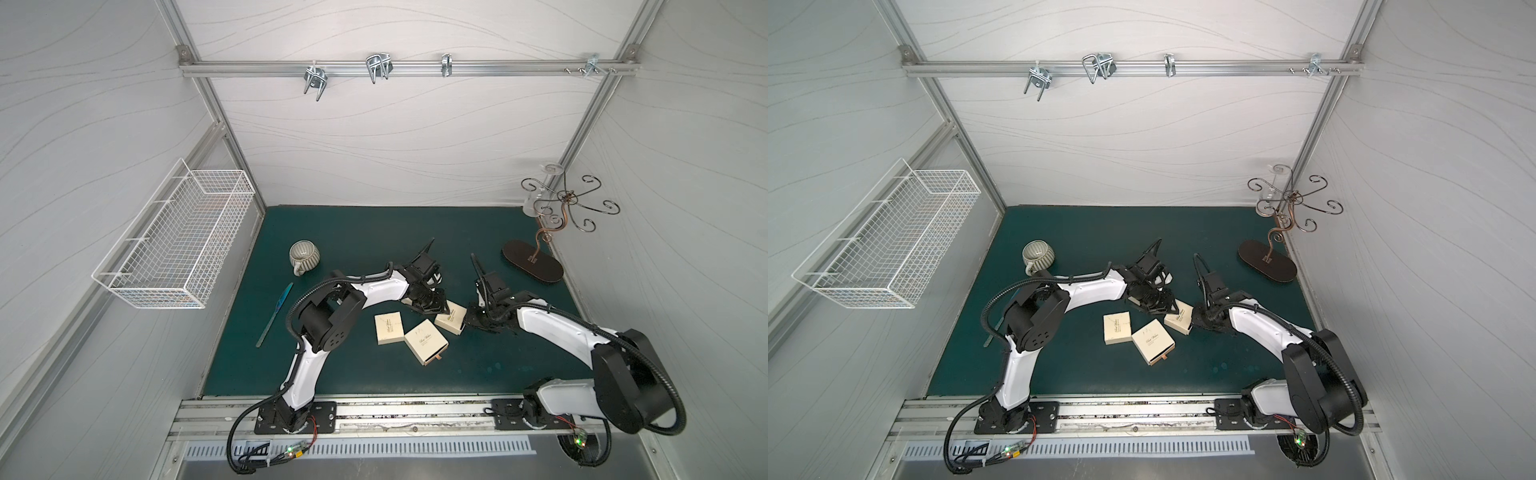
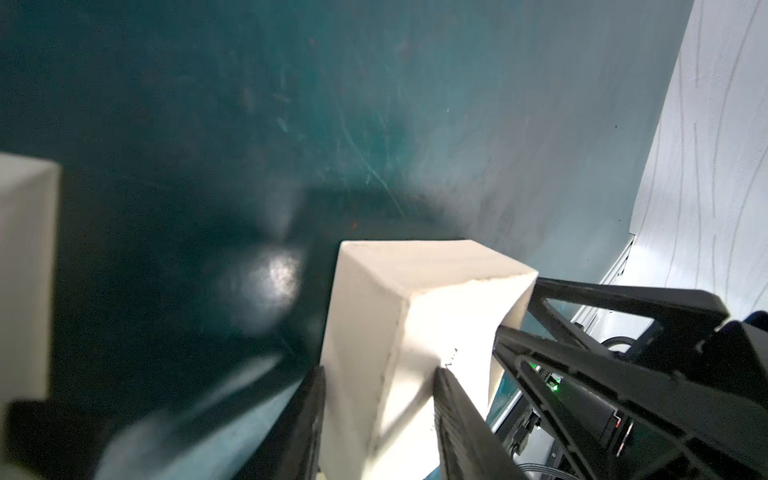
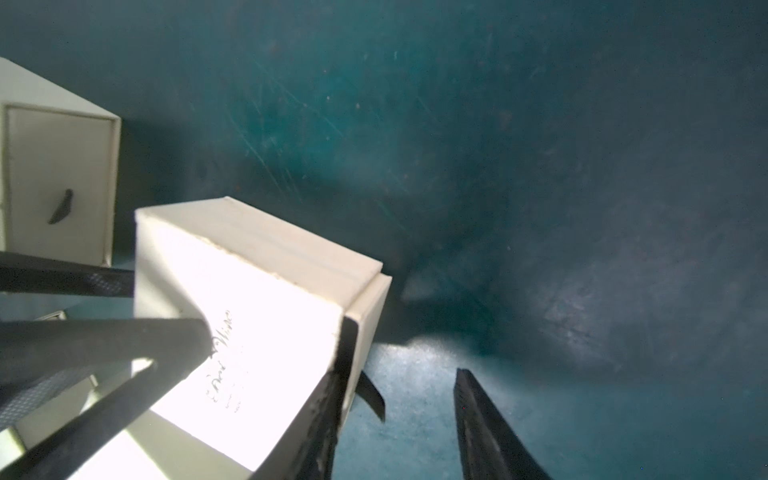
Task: Take out the earrings from the drawer-style jewelry box
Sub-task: Open the drawer in the jewelry box.
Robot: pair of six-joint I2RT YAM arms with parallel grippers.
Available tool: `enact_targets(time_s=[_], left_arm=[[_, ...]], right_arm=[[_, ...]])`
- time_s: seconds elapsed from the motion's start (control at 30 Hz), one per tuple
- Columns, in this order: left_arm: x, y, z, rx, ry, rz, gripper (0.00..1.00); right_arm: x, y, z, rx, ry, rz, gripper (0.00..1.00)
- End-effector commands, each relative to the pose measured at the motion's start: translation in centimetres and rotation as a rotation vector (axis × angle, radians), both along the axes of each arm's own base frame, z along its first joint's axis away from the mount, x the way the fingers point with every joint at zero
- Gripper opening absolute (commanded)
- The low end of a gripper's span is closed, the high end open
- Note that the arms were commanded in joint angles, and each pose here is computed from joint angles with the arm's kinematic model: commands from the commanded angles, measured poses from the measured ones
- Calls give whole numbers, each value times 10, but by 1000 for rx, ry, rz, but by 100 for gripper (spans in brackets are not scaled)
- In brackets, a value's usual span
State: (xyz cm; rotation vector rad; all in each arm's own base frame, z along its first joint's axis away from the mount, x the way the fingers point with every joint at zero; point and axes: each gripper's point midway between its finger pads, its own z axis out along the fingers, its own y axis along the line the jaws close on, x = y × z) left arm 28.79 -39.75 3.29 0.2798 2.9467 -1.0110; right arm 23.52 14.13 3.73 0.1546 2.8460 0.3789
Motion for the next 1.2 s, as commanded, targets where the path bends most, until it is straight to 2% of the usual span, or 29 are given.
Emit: enact_targets(time_s=[0.0, 0.23, 0.57, 0.9, 1.17], left_arm=[[3, 18, -22, 85, 8, 47, 40], [3, 18, -27, 93, 30, 50, 35], [3, 19, -30, 98, 35, 50, 33], [5, 46, -49, 223, 75, 122, 30], [2, 53, -59, 274, 96, 128, 30]], right_arm=[[-14, -4, -10, -28, 35, 24, 47], [-17, -7, -13, -43, 49, 20, 47], [-19, 4, -15, -16, 62, 55, 47], [-27, -30, -20, -159, 96, -40, 48], [-29, -50, -20, -190, 100, -119, 50]])
